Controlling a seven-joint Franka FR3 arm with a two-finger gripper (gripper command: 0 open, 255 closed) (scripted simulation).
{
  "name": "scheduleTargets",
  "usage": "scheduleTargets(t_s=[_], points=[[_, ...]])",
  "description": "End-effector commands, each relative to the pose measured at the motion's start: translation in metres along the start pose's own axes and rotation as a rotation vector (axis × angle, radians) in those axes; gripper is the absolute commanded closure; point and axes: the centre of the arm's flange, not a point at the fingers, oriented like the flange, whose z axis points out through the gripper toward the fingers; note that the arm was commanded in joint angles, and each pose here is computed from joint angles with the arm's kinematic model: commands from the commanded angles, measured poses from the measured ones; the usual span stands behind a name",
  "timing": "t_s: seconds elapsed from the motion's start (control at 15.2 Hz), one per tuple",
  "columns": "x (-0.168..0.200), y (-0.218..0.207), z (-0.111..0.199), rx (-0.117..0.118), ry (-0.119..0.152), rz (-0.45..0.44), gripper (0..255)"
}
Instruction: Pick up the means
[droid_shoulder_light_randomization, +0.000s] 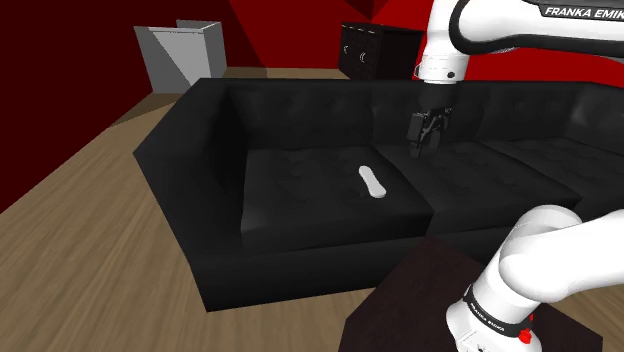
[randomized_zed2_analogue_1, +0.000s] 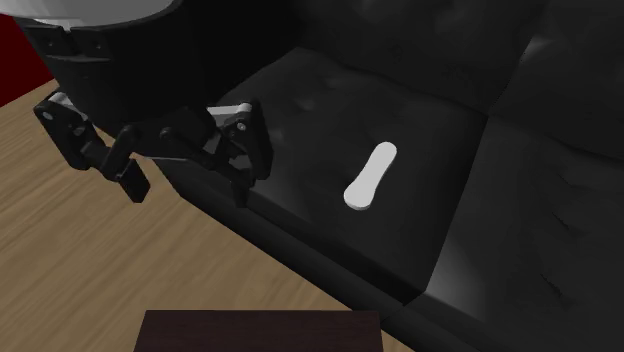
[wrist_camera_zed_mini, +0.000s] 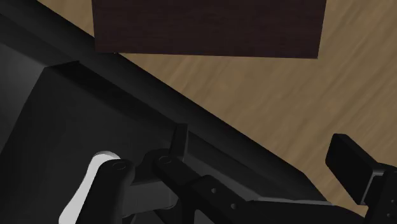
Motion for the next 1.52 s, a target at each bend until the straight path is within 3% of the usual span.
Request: scheduleTargets(t_s=[0.0,1.45], points=[[0.0,0.0,0.0,0.0,0.0,0.0,0],[0.183,0.138,0.159,-0.005,0.095,0.263,0]])
